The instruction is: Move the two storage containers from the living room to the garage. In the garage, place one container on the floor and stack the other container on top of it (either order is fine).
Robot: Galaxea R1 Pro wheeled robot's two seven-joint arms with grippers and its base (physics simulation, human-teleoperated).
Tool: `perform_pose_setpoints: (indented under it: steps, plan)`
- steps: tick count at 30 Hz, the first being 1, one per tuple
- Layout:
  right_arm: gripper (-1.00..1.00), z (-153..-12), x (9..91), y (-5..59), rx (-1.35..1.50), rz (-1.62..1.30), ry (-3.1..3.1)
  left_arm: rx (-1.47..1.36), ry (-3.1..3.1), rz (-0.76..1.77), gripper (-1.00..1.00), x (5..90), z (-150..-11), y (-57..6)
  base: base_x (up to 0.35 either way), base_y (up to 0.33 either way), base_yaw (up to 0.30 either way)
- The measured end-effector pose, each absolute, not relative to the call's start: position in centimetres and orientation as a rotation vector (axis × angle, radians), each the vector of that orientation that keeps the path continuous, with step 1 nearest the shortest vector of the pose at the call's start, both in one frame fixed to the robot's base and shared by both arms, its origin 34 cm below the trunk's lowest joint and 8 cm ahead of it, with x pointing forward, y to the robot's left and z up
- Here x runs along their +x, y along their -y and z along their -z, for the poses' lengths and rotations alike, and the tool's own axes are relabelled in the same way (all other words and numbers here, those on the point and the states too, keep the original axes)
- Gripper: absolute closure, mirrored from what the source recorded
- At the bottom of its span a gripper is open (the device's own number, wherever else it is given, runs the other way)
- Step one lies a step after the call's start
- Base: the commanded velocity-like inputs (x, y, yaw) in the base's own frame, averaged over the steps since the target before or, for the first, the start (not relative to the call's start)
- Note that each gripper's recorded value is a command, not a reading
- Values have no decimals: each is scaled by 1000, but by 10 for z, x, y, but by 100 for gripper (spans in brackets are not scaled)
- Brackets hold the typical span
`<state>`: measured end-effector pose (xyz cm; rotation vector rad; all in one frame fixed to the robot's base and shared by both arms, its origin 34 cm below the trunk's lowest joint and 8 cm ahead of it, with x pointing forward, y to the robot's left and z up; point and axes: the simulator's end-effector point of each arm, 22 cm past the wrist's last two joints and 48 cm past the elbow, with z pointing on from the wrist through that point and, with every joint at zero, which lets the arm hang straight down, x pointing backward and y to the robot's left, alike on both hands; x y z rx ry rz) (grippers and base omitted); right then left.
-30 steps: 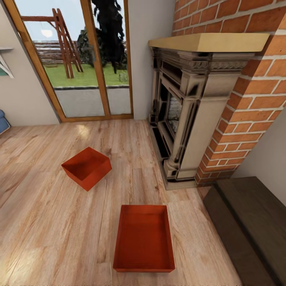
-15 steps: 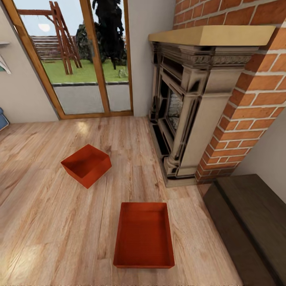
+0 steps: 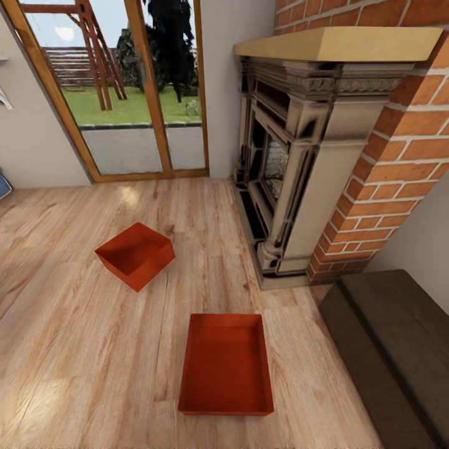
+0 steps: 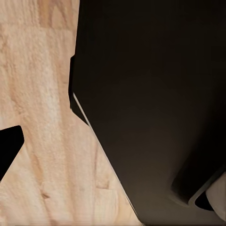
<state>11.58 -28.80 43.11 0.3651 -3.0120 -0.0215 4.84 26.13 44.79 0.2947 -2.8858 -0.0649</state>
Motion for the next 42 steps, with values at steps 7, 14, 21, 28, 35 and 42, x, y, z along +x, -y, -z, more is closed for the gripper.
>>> perform_pose_setpoints:
  steps: [7, 14, 21, 28, 35, 42]
  plan:
    - [-100, -431, 111, 289, 364, 22, 3001, 294, 2874, 62, -100, 44, -449, -259, 0, 0, 0]
    - [-100, -432, 107, 292, 363, 19, 2988, 294, 2864, 64, -100, 40, -450, -259, 0, 0, 0]
    - [-100, -432, 102, 295, 363, 14, 2976, 295, 2853, 65, -100, 36, -451, -259, 0, 0, 0]
    - [-100, -433, 98, 295, 362, 16, 2965, 295, 2842, 67, -100, 32, -452, -259, 0, 0, 0]
    - [-100, -433, 94, 295, 361, 18, 2956, 293, 2831, 69, -100, 28, -453, -259, 0, 0, 0]
    - [-100, -434, 89, 295, 360, 21, 2944, 290, 2820, 70, -100, 24, -455, -259, 0, 0, 0]
